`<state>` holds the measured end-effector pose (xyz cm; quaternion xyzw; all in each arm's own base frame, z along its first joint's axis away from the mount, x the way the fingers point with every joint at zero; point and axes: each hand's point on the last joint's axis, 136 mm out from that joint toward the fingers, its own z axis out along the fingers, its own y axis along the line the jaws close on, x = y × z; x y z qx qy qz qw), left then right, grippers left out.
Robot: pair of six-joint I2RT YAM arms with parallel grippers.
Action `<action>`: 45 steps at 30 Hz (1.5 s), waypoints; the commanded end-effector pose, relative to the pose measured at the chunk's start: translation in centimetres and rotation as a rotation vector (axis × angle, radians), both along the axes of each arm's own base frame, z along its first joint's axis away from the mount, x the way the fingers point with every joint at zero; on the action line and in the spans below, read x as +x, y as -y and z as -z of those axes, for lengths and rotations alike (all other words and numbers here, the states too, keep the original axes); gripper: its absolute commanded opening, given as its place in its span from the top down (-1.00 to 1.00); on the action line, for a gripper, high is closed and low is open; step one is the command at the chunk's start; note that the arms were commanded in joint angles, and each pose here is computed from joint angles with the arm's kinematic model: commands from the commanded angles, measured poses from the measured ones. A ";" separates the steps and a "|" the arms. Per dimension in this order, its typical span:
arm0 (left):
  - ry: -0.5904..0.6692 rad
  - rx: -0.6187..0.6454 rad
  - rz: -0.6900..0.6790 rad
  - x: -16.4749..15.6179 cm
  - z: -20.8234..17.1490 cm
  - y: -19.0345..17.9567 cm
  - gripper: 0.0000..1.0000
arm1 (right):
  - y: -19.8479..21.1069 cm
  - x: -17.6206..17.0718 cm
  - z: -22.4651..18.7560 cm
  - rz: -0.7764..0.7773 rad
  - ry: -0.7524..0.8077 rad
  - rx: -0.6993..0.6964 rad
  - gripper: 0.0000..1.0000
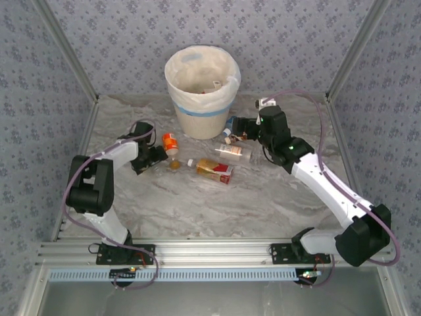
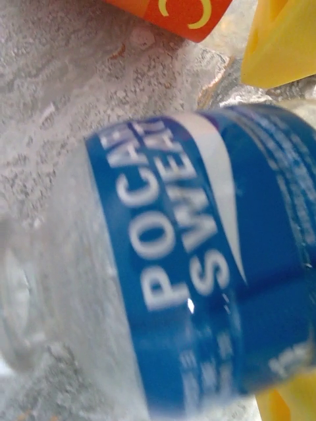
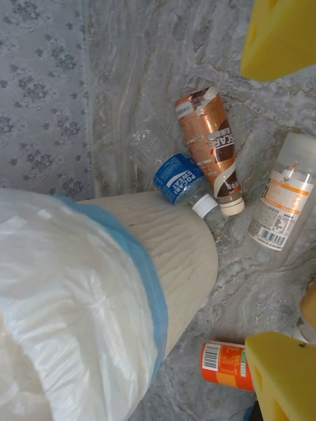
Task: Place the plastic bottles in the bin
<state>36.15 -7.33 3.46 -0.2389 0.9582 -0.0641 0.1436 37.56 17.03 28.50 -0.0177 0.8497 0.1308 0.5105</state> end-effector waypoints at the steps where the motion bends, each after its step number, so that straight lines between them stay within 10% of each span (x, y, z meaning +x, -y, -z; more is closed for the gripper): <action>1: -0.020 0.061 0.020 0.1 0.1 -0.5 -0.75 | 0.9 -0.1 -0.8 0.046 0.021 0.035 -1.00; 25: 0.154 0.089 0.113 -0.3 -6.1 -1.0 0.12 | 1.8 0.0 0.3 0.083 0.006 0.038 -1.00; 45: 0.982 0.033 0.156 5.4 -35.1 5.0 0.17 | 4.0 -1.3 0.4 0.162 0.017 0.071 -1.00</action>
